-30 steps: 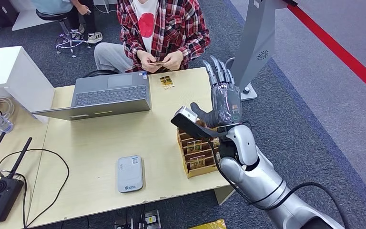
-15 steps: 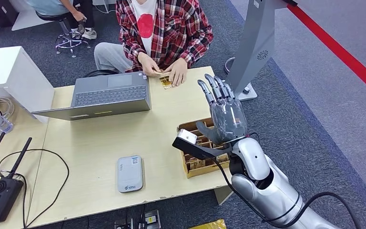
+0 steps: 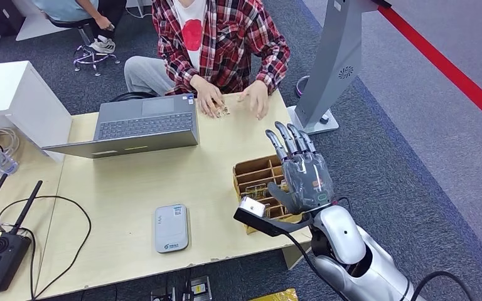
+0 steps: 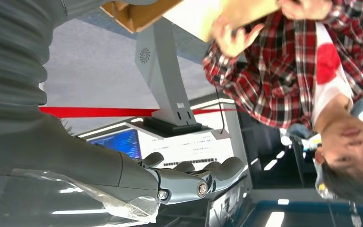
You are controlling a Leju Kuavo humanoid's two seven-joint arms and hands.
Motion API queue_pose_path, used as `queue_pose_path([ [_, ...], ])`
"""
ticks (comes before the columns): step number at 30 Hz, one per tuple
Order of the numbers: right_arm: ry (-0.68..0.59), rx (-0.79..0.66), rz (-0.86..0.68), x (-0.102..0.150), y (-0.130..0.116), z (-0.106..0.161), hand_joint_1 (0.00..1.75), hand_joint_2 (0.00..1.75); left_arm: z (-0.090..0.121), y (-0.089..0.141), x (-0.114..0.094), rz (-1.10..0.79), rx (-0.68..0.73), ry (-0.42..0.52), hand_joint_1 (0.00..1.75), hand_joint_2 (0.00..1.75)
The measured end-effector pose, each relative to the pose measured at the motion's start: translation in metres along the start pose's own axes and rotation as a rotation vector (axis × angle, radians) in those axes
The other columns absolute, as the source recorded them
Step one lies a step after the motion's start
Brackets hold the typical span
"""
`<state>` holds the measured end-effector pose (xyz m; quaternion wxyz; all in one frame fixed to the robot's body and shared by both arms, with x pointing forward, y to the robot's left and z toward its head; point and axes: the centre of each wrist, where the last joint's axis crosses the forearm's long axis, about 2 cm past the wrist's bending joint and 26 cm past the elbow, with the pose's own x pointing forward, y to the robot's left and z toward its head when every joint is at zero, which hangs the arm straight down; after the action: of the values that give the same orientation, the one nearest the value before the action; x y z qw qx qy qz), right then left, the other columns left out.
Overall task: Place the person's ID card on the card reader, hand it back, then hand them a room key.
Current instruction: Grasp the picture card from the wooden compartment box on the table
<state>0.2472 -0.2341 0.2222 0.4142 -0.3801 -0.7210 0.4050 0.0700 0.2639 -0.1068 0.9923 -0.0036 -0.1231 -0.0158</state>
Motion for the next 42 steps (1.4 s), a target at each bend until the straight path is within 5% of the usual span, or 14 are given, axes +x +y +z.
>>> queue_pose_path([
  [10, 0.003, 0.061, 0.01, 0.002, -0.007, 0.005, 0.0, 1.75, 0.0, 0.001, 0.001, 0.022, 0.003, 0.001, 0.0, 0.0],
  [11, 0.007, 0.071, 0.013, 0.002, -0.008, 0.006, 0.13, 1.75, 0.0, 0.001, 0.001, 0.024, 0.003, 0.002, 0.0, 0.0],
  [14, 0.025, 0.099, 0.028, 0.002, -0.009, 0.009, 1.42, 1.75, 0.0, 0.001, 0.001, 0.027, 0.004, 0.005, 0.0, 0.0],
  [15, 0.032, 0.107, 0.036, 0.003, -0.009, 0.01, 1.72, 1.75, 0.0, 0.001, 0.001, 0.028, 0.004, 0.006, 0.0, 0.0],
  [27, 0.112, 0.125, 0.148, 0.002, -0.003, 0.02, 1.74, 1.75, 0.0, 0.001, 0.001, 0.046, 0.007, 0.011, 0.0, 0.0],
  [42, 0.126, 0.214, 0.139, -0.002, 0.017, 0.026, 1.37, 1.75, 0.0, 0.002, 0.002, 0.055, 0.006, 0.015, 0.0, 0.0],
])
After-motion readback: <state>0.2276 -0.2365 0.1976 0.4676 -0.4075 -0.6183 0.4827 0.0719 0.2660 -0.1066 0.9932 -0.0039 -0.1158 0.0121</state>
